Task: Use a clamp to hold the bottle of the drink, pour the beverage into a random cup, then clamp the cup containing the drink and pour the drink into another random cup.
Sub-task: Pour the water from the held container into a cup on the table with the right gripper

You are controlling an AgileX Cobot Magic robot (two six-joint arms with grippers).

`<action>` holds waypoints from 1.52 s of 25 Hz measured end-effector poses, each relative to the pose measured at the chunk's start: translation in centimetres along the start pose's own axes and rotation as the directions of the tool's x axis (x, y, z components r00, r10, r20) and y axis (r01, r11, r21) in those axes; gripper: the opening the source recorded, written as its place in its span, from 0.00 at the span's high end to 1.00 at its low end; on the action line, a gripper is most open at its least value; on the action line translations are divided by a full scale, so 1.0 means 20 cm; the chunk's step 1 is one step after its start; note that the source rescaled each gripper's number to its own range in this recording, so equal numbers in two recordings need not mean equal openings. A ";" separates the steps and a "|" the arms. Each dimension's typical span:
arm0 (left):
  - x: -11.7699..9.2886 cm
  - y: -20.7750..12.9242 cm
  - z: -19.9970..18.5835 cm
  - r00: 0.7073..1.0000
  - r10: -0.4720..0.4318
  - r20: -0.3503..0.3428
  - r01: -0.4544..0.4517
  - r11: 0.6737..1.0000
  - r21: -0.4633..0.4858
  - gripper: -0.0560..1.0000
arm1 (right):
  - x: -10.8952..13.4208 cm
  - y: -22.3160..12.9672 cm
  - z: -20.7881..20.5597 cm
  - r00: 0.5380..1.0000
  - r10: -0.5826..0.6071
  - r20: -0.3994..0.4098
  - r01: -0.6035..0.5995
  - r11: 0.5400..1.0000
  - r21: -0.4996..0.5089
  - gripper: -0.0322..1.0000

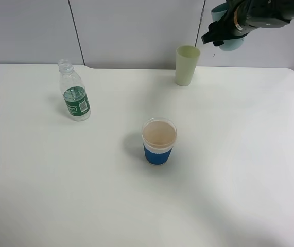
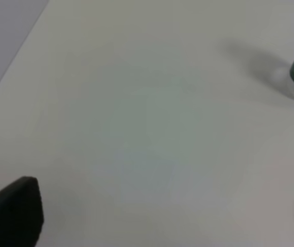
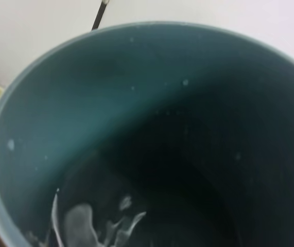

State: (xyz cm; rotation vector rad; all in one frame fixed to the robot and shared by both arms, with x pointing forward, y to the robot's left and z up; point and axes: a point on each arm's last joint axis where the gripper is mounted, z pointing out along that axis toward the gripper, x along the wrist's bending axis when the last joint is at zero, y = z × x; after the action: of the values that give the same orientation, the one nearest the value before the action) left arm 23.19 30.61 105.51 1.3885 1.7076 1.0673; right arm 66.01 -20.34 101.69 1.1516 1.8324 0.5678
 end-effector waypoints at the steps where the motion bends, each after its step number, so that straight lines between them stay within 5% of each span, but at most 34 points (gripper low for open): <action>1: 0.00 0.00 0.00 1.000 0.000 0.000 0.000 1.000 0.000 0.00 | 0.01 0.01 0.01 1.000 -0.007 0.004 0.007 1.000 -0.003 0.97; 24: 0.00 0.00 0.00 1.000 0.000 0.000 0.000 1.000 0.000 0.00 | 0.14 0.09 0.10 0.976 -0.218 0.012 0.218 0.976 -0.003 0.97; 38: 0.00 0.00 0.00 1.000 0.000 0.000 0.000 1.000 0.000 0.00 | 0.09 0.06 0.10 0.897 -0.436 0.081 0.428 0.899 0.093 0.97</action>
State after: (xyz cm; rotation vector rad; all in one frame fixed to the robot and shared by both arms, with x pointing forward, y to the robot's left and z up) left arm 23.19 30.61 105.51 1.3885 1.7076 1.0673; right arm 67.91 -18.28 100.87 0.7616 1.9536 0.1825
